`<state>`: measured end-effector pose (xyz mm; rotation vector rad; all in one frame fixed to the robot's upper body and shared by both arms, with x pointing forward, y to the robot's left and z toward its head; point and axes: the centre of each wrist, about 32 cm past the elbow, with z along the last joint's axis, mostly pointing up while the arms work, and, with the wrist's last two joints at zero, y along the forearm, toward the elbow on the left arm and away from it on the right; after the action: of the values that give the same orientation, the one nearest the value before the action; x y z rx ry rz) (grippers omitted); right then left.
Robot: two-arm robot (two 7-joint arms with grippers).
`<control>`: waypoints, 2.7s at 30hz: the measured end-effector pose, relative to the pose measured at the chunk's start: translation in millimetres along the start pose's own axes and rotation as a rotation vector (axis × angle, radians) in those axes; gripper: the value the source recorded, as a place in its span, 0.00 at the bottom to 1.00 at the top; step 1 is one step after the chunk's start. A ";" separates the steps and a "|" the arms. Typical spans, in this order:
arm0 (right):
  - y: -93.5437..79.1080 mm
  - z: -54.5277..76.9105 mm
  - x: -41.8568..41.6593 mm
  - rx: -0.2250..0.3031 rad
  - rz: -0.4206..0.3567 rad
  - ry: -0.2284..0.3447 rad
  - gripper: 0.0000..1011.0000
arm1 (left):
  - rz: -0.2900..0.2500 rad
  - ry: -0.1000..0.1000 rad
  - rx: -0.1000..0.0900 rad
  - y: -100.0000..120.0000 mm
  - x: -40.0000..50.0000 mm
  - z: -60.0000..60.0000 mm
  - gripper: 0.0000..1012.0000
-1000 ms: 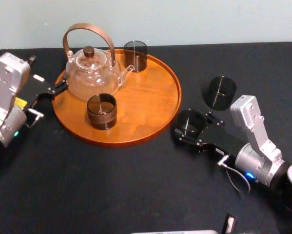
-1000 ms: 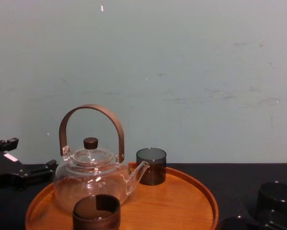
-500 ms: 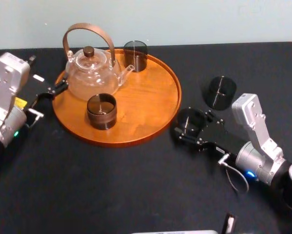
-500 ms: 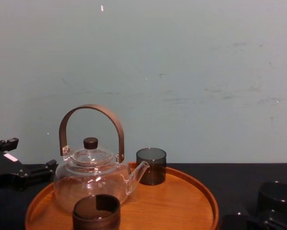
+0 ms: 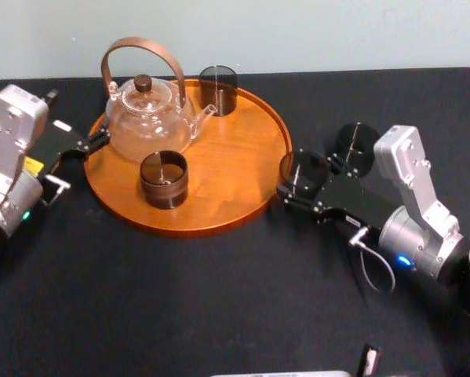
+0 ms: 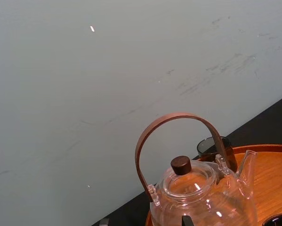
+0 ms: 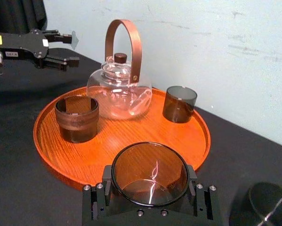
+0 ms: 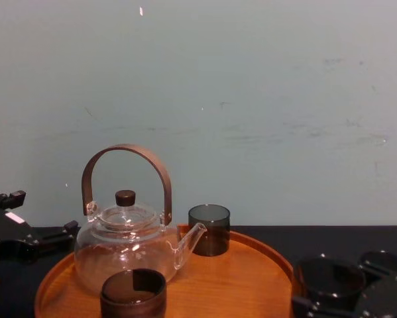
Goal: Pick up the glass from the table and place it on the tray.
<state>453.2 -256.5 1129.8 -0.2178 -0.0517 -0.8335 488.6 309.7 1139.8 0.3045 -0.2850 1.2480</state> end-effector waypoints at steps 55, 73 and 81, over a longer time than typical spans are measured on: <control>86.6 -8.1 -6.1 0.075 0.131 -0.022 0.90 | 0.000 0.000 0.000 0.0 0.0 0.0 0.99; 89.4 -20.6 -4.5 0.064 0.120 -0.008 0.90 | 0.000 0.000 0.000 0.0 0.0 0.0 0.99; 90.1 -23.8 -4.1 0.058 0.112 -0.014 0.90 | 0.000 0.000 0.000 0.0 0.0 0.0 0.99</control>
<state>516.1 -199.8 1090.5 -0.1706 -0.0763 -0.7176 488.6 309.7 1139.8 0.3044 -0.2850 1.2480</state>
